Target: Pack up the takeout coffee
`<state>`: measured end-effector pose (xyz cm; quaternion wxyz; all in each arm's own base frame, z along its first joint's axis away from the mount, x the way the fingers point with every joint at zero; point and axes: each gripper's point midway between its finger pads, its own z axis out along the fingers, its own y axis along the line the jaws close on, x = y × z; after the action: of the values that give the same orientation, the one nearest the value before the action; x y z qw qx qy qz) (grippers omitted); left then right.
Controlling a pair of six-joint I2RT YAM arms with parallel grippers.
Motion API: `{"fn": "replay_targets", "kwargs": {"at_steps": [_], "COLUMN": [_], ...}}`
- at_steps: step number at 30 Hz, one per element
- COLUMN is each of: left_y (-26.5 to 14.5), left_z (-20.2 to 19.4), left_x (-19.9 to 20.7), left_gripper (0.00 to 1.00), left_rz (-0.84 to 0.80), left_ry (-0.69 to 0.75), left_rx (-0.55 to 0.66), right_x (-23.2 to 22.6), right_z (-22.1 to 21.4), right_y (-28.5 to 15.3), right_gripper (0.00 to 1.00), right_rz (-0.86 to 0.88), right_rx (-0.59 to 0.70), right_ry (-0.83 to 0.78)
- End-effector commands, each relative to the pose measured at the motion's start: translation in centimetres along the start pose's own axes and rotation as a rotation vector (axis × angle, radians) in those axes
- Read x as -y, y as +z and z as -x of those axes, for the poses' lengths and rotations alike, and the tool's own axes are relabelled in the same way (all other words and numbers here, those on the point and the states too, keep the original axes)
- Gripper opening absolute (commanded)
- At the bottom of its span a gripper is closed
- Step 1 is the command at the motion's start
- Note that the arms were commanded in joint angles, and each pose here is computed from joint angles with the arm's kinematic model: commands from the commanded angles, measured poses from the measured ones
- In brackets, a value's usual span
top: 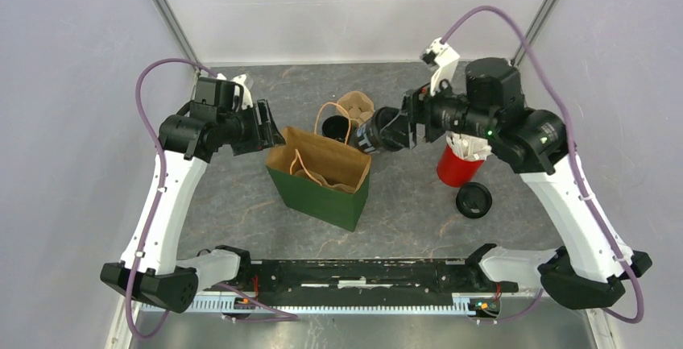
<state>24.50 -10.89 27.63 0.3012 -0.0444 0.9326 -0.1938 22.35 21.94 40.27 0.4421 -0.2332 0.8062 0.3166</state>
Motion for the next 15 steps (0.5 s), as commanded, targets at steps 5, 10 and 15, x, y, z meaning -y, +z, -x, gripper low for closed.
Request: {"fn": "replay_targets", "kwargs": {"at_steps": [5, 10, 15], "left_y": [0.6, 0.5, 0.1], "left_z": [0.6, -0.1, -0.4], "left_x": [1.4, 2.3, 4.2], "left_gripper": [0.59, 0.33, 0.17], "left_rz": [-0.083, -0.140, -0.259], "left_ry": [0.040, 0.040, 0.032], "left_rx": [0.011, -0.010, 0.002], "right_x": [-7.5, -7.1, -6.3], "right_z": [-1.4, -1.7, -3.2], "right_y": [3.5, 5.9, 9.0], "right_gripper": [0.66, 0.65, 0.65], "right_rz": [0.220, 0.177, 0.145], "right_rx": [0.021, 0.039, -0.008], "right_ry": [0.067, 0.012, -0.070]}}
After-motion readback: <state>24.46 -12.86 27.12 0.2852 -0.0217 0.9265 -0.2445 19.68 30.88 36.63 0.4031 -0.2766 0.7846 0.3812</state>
